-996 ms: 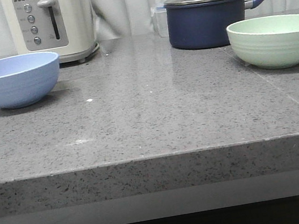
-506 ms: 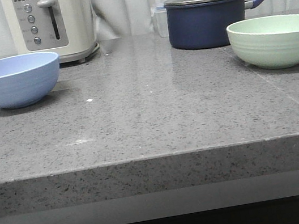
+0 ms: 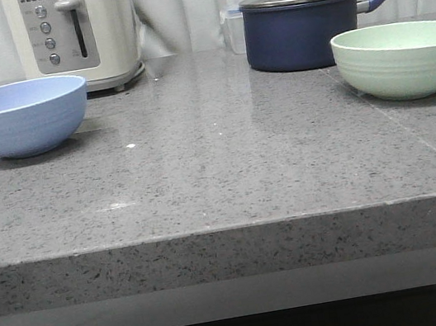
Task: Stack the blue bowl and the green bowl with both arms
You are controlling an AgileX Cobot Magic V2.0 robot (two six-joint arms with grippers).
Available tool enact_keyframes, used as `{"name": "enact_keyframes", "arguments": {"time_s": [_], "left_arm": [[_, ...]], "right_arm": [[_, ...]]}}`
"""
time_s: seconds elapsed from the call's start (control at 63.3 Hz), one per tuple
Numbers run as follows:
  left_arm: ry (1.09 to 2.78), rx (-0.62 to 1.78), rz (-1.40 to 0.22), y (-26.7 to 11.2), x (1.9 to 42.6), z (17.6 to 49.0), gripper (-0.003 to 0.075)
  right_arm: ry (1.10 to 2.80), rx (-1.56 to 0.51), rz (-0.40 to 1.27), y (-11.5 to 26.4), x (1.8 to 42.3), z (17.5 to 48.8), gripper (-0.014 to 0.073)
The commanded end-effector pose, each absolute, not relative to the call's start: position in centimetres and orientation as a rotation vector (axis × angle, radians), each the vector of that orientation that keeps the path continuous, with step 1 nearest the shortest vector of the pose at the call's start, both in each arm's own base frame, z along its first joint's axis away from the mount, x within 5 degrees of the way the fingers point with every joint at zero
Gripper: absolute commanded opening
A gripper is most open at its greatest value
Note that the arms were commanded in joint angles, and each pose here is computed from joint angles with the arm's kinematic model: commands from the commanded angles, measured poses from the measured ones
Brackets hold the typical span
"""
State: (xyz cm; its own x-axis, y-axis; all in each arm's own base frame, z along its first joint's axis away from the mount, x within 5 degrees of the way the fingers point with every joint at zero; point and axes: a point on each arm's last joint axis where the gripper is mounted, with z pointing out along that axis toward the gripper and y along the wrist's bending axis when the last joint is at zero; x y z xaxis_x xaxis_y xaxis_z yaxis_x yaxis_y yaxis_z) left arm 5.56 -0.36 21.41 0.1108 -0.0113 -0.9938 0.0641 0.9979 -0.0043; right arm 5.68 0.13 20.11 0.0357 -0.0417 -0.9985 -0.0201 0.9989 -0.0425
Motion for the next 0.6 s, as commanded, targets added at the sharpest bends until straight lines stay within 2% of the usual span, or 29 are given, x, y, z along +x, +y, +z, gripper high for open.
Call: {"name": "enact_keyframes", "arguments": {"time_s": [0.0, 0.111, 0.285, 0.427, 0.585], "left_arm": [[1.349, 0.051, -0.065, -0.4, 5.2, 22.6, -0.002], [1.34, 0.047, -0.064, -0.4, 4.7, 24.6, -0.002], [1.333, 0.031, -0.073, -0.2, 3.0, 30.8, -0.002], [1.429, 0.027, -0.067, -0.1, 2.2, 35.5, -0.002], [1.595, 0.026, -0.06, -0.1, 3.2, 38.4, -0.002]], "right_arm": [[1.416, -0.034, -0.024, 0.0, 5.3, 21.6, -0.0065], [1.43, -0.02, 0.001, 0.1, 5.1, 22.5, -0.0065], [1.446, -0.034, 0.012, 0.2, 4.0, 25.8, -0.0065], [1.428, -0.044, 0.017, 0.3, 2.8, 29.4, -0.0064], [1.483, -0.055, 0.023, 0.4, 2.7, 32.7, -0.0063]]}}
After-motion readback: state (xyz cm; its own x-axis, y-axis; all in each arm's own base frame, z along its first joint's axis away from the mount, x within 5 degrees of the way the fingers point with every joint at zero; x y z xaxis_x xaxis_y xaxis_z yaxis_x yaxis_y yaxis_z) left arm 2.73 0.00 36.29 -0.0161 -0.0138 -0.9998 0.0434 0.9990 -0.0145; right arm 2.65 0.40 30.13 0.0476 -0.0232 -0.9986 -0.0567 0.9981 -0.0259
